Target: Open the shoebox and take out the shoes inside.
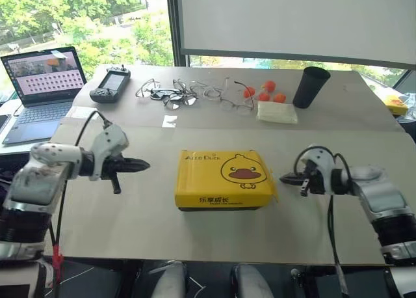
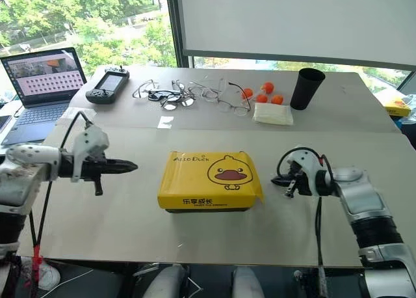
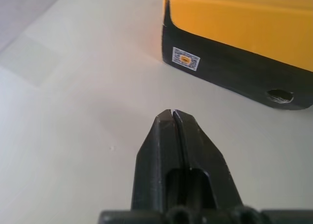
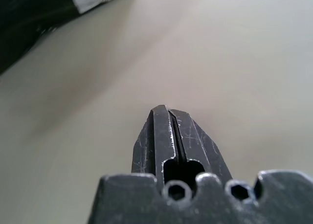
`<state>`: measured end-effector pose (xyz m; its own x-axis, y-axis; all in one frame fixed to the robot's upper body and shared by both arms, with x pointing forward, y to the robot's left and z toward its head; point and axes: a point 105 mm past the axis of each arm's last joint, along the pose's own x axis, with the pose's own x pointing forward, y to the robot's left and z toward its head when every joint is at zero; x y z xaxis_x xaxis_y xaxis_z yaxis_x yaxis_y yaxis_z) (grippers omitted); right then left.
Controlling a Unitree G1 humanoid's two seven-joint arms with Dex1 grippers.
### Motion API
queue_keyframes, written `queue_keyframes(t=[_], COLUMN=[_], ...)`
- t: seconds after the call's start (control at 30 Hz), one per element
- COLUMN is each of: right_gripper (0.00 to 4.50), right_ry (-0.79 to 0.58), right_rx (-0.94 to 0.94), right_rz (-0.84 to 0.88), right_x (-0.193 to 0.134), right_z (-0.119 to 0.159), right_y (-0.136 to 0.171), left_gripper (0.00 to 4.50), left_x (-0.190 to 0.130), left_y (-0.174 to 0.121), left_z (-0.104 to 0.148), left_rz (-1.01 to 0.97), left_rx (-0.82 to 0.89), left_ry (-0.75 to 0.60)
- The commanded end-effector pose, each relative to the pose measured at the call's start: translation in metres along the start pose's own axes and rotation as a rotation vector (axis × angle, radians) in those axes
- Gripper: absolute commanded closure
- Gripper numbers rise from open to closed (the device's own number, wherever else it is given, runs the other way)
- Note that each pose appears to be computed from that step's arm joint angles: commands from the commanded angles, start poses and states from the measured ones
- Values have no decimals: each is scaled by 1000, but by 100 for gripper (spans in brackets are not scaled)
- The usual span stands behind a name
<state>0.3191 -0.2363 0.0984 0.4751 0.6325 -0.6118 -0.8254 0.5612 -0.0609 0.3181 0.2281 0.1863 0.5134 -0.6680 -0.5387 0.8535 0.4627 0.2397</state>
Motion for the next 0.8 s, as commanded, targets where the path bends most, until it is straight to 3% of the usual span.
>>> queue_keyframes(t=[0.03,0.2,0.3,0.57,0.7,0.8], right_gripper=[450,450,450,450,450,450], right_ry=[-51,-109,-255,-551,-737,-727], right_rx=[50,103,144,205,227,243], right_rz=[166,292,364,415,237,3], right_x=[-5,3,4,-19,-17,1], right_z=[9,19,46,114,162,181], right_y=[27,52,64,58,22,-9], left_gripper=[285,103,2,2,2,2], left_x=[-25,-33,-44,-56,-58,-55], left_y=[-6,-22,-44,-71,-78,-79], left_z=[31,37,60,75,68,61], left_rz=[-61,-127,-229,-331,-337,-313], left_rx=[23,62,35,-48,-72,-67], left_ry=[-48,51,-4,-76,-66,-55])
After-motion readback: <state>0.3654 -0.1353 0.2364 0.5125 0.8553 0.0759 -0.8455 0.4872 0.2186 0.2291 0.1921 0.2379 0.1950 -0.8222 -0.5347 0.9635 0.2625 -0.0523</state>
